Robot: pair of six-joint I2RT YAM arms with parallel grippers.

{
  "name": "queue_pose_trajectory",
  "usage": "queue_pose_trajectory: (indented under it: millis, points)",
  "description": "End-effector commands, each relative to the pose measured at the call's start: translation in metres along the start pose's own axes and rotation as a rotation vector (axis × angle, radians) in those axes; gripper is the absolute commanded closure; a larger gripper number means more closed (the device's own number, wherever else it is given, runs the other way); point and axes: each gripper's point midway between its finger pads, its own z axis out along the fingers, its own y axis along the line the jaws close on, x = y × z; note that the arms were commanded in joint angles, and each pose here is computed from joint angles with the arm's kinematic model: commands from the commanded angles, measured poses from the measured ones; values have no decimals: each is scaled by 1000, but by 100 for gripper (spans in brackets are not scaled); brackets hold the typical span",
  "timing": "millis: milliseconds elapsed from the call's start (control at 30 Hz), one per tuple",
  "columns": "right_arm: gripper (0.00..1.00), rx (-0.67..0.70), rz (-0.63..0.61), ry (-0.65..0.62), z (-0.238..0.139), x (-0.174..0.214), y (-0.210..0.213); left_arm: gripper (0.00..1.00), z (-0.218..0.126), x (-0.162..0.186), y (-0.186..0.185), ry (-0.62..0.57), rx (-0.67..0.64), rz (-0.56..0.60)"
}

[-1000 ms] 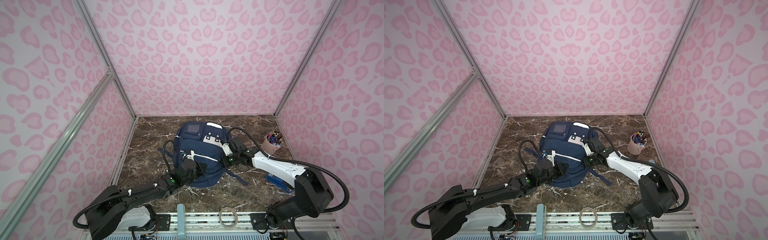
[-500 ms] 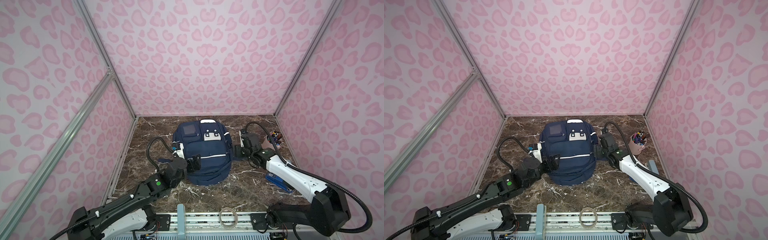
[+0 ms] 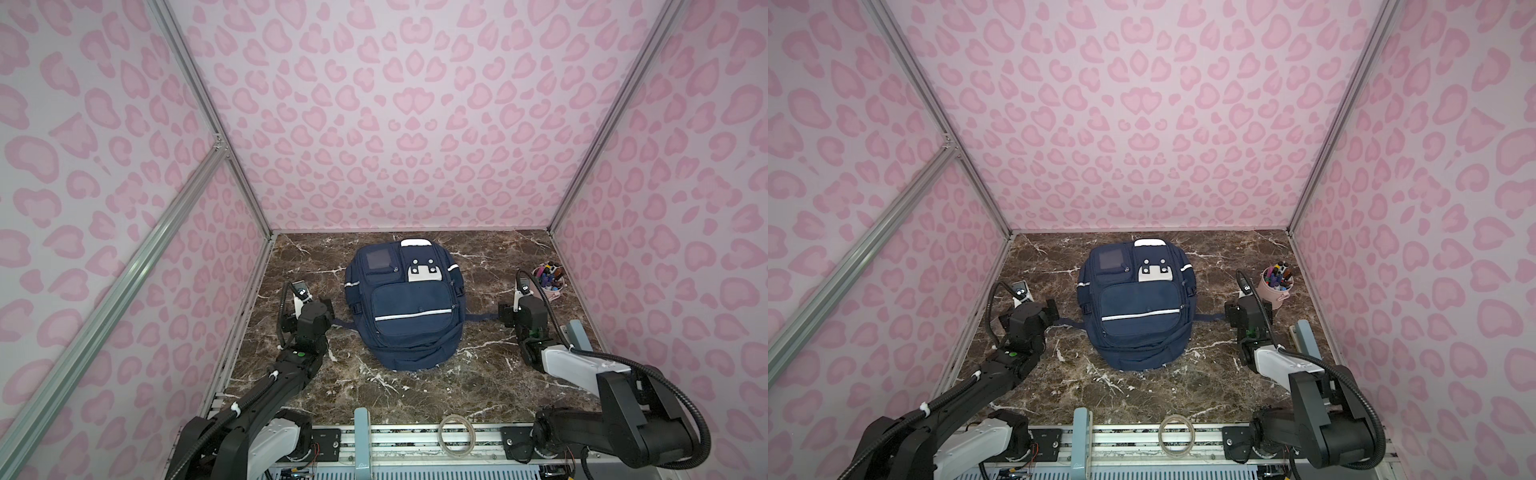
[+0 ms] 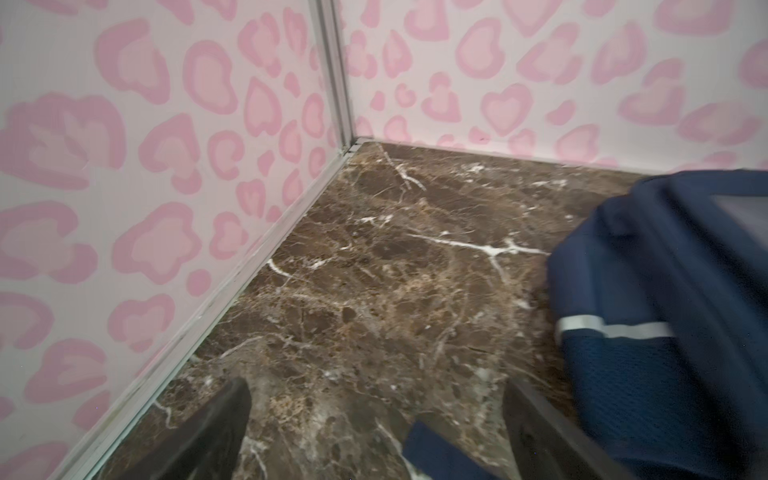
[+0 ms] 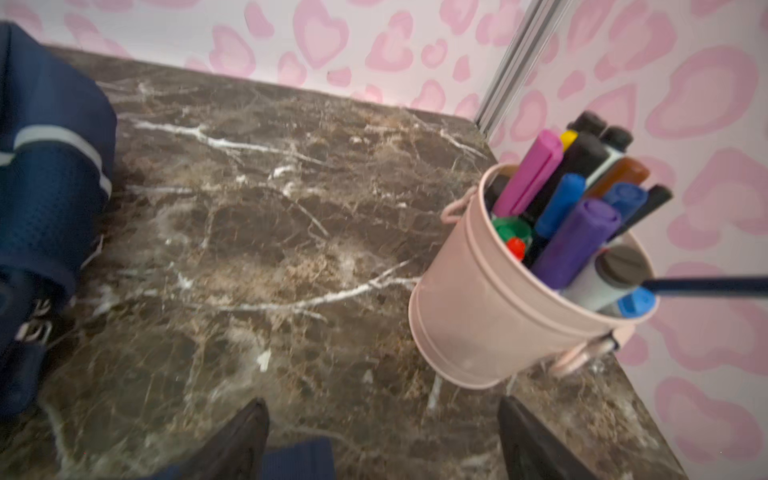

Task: Pack the student bag

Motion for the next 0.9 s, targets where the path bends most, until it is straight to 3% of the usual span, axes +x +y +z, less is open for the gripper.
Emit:
queue_pose_trajectory:
  millis: [0,67,133,200,267,300,400,467,867]
  points:
    - [12,-17,74,-147,9,-25,0,3,19,-5,-10,-60,78,-27]
    - [13,-24,110,-167,15,-14,-4,4,33,-3,-15,-21,93,-7]
    - [14,-9,147,-210,14,-14,-11,4,38,-10,-15,-63,108,-9]
    - [13,-9,143,-176,16,-11,-10,4,43,-13,-12,-76,123,-33]
    - [10,17,152,-116,23,-9,-15,4,48,-15,-13,-81,165,-25]
    - [2,14,162,-134,22,-8,-16,4,50,-16,-18,-81,196,-14]
    - [1,17,165,-146,22,-9,-17,3,55,-4,-24,-121,269,-18]
    - [1,14,155,-119,23,-8,-16,2,58,0,-11,-113,244,-68]
    - [1,10,150,-123,23,-9,-15,2,58,0,-12,-116,240,-62]
